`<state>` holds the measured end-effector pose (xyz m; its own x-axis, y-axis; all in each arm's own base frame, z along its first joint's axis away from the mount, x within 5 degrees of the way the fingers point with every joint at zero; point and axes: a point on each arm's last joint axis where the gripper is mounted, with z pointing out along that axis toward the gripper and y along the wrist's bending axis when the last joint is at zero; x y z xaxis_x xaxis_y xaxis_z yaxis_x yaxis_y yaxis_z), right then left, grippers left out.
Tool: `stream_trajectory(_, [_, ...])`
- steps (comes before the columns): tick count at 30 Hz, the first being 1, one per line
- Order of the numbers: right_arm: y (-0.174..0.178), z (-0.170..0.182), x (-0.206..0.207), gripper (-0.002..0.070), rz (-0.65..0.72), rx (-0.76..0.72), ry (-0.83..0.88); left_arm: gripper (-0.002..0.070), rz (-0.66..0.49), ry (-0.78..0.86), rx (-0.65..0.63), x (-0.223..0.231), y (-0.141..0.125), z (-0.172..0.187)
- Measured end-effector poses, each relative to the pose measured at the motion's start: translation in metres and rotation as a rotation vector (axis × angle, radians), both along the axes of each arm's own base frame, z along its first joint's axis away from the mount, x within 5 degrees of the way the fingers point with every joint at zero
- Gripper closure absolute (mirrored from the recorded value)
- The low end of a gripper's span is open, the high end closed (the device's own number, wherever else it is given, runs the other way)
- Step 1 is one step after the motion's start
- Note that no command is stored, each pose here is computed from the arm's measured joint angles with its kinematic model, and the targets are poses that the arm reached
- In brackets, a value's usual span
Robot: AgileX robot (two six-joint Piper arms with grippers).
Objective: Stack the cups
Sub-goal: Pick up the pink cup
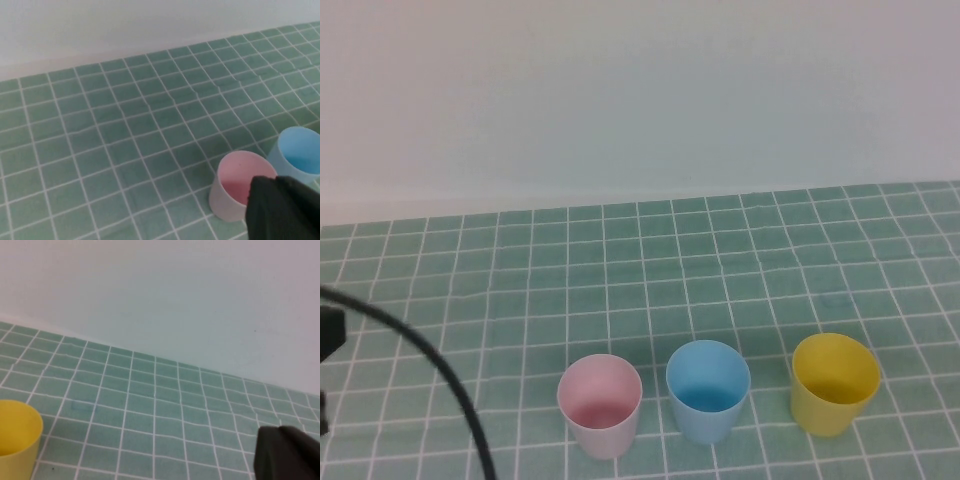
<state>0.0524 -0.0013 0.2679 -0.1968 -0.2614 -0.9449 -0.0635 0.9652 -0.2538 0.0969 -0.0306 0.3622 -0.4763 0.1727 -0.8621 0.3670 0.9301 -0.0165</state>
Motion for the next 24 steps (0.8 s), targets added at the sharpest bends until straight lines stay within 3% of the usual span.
stream_trajectory(5, [0.000,-0.001,0.000,0.0678,0.000,-0.001,0.002,0.0574,-0.098,0.101,-0.027,0.041,-0.010,0.005])
stream_trajectory(12, [0.000,-0.004,0.001,0.0678,0.001,0.001,0.005,0.0398,-0.135,0.283,-0.088,0.089,-0.019,-0.012])
stream_trajectory(19, [0.001,-0.011,0.004,0.0678,0.005,0.000,-0.008,0.0378,-0.174,0.376,-0.086,0.110,-0.046,-0.030])
stream_trajectory(24, [0.001,-0.012,0.004,0.0678,0.006,-0.004,-0.012,0.0378,-0.145,0.418,0.057,0.110,-0.078,-0.047])
